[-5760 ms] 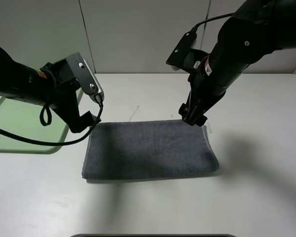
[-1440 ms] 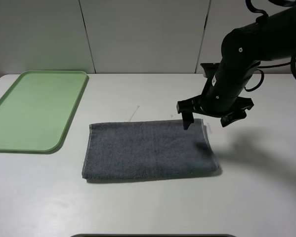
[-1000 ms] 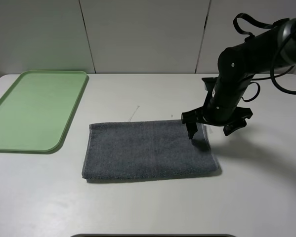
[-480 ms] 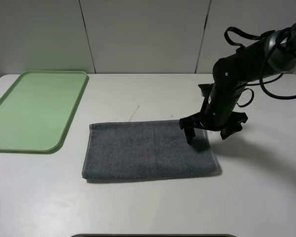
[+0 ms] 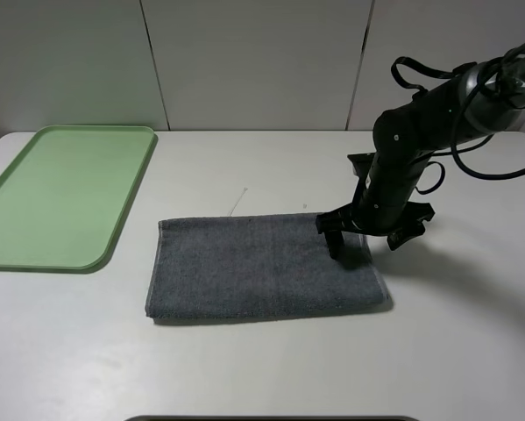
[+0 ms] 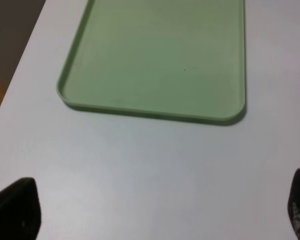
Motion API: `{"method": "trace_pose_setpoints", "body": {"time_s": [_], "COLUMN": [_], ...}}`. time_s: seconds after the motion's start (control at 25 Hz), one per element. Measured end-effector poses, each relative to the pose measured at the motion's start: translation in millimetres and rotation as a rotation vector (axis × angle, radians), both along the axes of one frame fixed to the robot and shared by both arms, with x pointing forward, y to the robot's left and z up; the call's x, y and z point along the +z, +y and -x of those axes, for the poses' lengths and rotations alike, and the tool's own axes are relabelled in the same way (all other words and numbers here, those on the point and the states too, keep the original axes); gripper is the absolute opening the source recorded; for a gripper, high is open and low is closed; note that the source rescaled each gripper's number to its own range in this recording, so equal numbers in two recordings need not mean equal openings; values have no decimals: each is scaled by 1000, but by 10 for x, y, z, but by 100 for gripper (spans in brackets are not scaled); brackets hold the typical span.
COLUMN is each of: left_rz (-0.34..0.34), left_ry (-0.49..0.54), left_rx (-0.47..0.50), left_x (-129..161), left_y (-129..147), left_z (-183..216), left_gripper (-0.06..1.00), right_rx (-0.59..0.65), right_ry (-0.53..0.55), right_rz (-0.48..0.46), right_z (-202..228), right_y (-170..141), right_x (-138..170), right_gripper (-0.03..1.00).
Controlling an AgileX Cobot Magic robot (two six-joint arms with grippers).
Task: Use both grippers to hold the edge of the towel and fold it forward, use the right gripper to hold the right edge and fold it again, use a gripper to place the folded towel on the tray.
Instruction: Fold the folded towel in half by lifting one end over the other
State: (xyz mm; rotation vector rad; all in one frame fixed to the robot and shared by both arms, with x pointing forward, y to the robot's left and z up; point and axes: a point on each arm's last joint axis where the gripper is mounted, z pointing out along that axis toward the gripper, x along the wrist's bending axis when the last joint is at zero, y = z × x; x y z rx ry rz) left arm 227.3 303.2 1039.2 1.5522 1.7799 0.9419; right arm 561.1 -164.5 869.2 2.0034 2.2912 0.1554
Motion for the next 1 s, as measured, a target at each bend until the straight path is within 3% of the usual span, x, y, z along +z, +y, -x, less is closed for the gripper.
{"method": "trace_pose_setpoints", "body": {"time_s": [0.16, 0.44, 0.8, 1.0], "left_rz": [0, 0, 0, 0], "left_ry": [0, 0, 0, 0], "left_rx": [0, 0, 0, 0], "left_x": [0, 0, 0, 0], "left_y": [0, 0, 0, 0], "left_z": [0, 0, 0, 0], "left_gripper": [100, 100, 100, 100], "right_rx": [-8, -26, -25, -24], "right_ry": [2, -8, -12, -13], "right_rz": [-7, -32, -34, -33], "right_z": [1, -10, -18, -18], "right_y": [5, 38, 41, 40], "right_x": [0, -16, -12, -12], "right_gripper": [94, 49, 8, 8]}}
